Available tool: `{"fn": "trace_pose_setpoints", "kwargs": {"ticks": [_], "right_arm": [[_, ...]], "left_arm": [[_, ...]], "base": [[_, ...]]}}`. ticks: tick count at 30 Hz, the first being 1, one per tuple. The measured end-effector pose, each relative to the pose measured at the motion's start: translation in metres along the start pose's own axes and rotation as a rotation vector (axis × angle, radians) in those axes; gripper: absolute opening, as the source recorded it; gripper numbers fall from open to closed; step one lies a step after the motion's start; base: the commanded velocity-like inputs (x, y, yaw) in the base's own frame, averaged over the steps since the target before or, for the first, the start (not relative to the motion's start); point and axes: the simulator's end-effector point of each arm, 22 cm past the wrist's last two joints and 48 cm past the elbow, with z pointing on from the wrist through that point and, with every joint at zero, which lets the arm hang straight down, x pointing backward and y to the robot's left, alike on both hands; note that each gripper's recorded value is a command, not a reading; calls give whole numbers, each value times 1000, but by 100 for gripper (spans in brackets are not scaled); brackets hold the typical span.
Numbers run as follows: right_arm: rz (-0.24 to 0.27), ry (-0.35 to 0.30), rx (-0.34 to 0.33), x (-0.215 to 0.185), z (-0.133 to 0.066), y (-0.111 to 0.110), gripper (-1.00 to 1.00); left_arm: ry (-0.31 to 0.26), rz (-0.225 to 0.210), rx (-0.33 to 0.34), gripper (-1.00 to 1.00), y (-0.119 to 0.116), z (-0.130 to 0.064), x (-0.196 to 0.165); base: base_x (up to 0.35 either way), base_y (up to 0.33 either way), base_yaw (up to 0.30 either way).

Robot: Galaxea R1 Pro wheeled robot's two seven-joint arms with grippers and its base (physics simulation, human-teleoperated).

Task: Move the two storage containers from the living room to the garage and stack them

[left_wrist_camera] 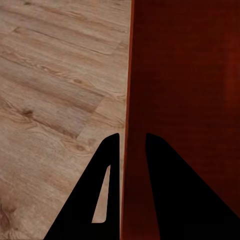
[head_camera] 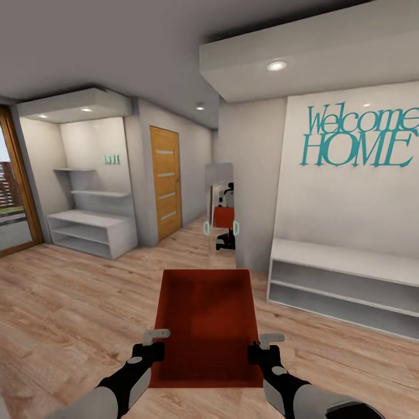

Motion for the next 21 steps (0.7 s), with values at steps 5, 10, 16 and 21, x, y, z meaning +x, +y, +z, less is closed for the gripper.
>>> {"fn": "trace_pose_setpoints", "kwargs": {"ticks": [5,10,16,21], "right_arm": [[-1,1,0,0,0,0,-100],[-1,1,0,1,0,0,-100],[-3,2,-1,1,0,0,-100],[-2,4,-1,1,0,1,-100]], "left_arm": [[1,-1,0,-100,0,0,1],[2,0,0,-100,0,0,1],[4,-8,-1,-100,0,0,2],[5,-6,-1,-100,1,0,3]], "base": [[321,0,0],[321,0,0],[321,0,0],[321,0,163]]}}
